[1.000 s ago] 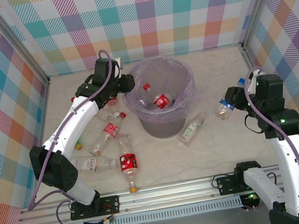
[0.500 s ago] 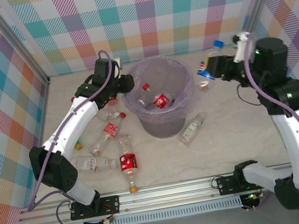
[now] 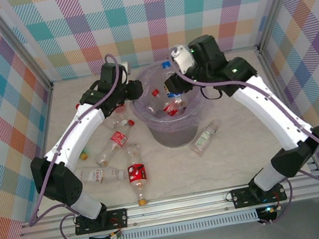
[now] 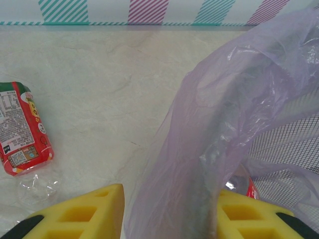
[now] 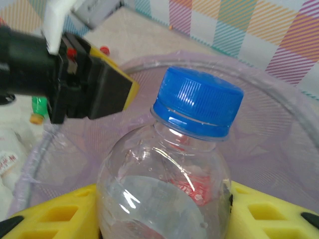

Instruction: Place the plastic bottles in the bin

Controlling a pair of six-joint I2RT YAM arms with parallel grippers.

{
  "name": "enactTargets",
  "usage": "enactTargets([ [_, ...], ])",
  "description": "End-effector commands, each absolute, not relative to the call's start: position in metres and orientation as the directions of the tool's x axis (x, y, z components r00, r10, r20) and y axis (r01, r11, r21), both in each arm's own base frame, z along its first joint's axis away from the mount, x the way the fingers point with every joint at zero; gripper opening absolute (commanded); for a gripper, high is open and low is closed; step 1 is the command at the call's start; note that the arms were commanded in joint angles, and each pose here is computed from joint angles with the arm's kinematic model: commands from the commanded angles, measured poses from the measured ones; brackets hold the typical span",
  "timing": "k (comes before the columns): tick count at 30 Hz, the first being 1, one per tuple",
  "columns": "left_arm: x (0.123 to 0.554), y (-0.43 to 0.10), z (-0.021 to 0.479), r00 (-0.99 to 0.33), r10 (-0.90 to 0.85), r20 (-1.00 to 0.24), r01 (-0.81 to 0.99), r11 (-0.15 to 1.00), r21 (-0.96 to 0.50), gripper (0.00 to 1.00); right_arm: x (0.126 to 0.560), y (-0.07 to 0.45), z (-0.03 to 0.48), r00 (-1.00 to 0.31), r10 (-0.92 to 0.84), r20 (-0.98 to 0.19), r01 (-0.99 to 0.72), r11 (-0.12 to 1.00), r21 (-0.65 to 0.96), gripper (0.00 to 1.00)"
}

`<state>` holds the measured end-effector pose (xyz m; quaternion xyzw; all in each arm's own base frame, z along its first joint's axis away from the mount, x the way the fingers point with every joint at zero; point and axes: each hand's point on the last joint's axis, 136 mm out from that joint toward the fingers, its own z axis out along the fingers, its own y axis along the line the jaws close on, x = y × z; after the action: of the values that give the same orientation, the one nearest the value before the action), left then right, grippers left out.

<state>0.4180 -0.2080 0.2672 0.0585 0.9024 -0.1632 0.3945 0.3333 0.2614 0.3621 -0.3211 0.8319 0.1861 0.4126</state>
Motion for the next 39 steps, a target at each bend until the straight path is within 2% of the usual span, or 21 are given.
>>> enactTargets([
  [1,0.401,-0.197,0.220,-0.776,0.056,-0.629,0.209,0.962,-0.173,0.40,0.338,0.257,0.357,-0.386,-0.471,-0.794,-0.715,0.696,-0.066,0.53],
  [7,0.401,-0.196,0.220,-0.776,0.064,-0.627,0.212,0.964,-0.164,0.39,0.343,0.276,0.315,-0.415,-0.556,-0.720,-0.775,0.631,-0.040,0.54],
  [17,0.400,-0.192,0.227,-0.762,0.076,-0.643,0.217,0.965,-0.144,0.39,0.351,0.296,0.257,-0.503,-0.582,-0.640,-0.787,0.613,0.061,0.56],
  [20,0.400,-0.192,0.227,-0.763,0.082,-0.642,0.219,0.966,-0.137,0.39,0.352,0.299,0.249,-0.522,-0.580,-0.625,-0.782,0.618,0.080,0.63],
  [22,0.399,-0.191,0.227,-0.762,0.085,-0.641,0.219,0.967,-0.132,0.39,0.351,0.298,0.251,-0.528,-0.575,-0.625,-0.779,0.621,0.087,0.72],
  [28,0.399,-0.191,0.227,-0.760,0.090,-0.643,0.223,0.966,-0.128,0.39,0.350,0.294,0.260,-0.531,-0.567,-0.630,-0.768,0.636,0.075,0.83],
  [33,0.399,-0.190,0.229,-0.758,0.091,-0.646,0.224,0.966,-0.126,0.39,0.348,0.289,0.279,-0.532,-0.537,-0.655,-0.752,0.656,0.074,0.85],
  [39,0.399,-0.189,0.227,-0.759,0.095,-0.644,0.223,0.967,-0.120,0.39,0.329,0.273,0.343,-0.540,-0.393,-0.744,-0.690,0.713,0.124,0.84],
])
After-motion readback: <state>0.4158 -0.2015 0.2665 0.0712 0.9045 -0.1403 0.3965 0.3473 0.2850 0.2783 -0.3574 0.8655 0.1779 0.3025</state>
